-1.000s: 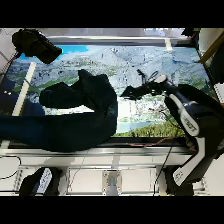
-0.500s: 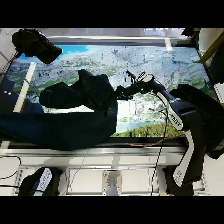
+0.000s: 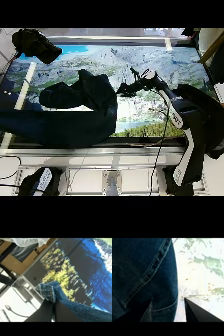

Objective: Fold the clothes and pants, and hang the long-sleeved shirts on hangers.

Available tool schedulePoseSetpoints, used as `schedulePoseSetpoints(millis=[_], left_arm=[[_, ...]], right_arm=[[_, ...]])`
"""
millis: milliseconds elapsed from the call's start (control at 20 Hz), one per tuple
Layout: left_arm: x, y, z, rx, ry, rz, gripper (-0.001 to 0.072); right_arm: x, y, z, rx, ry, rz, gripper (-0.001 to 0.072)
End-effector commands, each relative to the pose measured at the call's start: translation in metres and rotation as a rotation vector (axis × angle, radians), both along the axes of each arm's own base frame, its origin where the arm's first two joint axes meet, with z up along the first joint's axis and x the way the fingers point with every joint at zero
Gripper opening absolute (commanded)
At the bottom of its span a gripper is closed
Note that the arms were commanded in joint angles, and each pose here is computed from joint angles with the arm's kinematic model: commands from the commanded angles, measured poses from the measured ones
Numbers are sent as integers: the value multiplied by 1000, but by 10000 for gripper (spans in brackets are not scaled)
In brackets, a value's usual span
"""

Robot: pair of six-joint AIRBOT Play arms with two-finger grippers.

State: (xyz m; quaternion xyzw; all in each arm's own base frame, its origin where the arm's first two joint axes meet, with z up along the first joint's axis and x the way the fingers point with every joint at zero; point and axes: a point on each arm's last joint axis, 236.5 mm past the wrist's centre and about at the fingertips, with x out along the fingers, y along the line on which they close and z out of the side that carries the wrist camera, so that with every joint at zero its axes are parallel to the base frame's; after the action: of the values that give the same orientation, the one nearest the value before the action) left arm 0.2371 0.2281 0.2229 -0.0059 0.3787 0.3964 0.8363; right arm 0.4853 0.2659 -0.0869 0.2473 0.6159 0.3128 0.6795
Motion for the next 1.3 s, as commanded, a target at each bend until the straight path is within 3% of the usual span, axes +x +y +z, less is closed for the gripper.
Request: schedulePoseSetpoints(millis=[0, 100, 150, 250, 450, 700, 850, 1050, 1250], left_arm=[[1, 0, 0, 2, -2, -2, 13], [1, 0, 0, 2, -2, -2, 13], [1, 0, 0, 2, -2, -2, 13], [1, 0, 0, 3, -2, -2, 13], [1, 1, 1, 5, -4, -3, 13], [13, 1, 6, 18, -40, -26, 12], [25, -5, -13, -50, -35, -38, 12], [24, 2, -62, -97, 98, -23, 13], [-2, 11, -104, -118, 235, 13, 12]], right_arm=[[-18, 15, -23, -24, 54, 52, 454], [-28, 30, -27, -15, 62, 89, 454], [-31, 37, -24, -3, 39, 121, 406], [-28, 47, -10, 28, 2, 141, 91], [-17, 19, 55, 21, -73, 245, 94], [-27, -106, 174, -270, -149, 157, 93], [-58, -164, 242, -451, -235, 61, 94], [-111, -147, 274, -452, -217, 37, 94], [-120, -84, 188, -454, -126, 150, 94]])
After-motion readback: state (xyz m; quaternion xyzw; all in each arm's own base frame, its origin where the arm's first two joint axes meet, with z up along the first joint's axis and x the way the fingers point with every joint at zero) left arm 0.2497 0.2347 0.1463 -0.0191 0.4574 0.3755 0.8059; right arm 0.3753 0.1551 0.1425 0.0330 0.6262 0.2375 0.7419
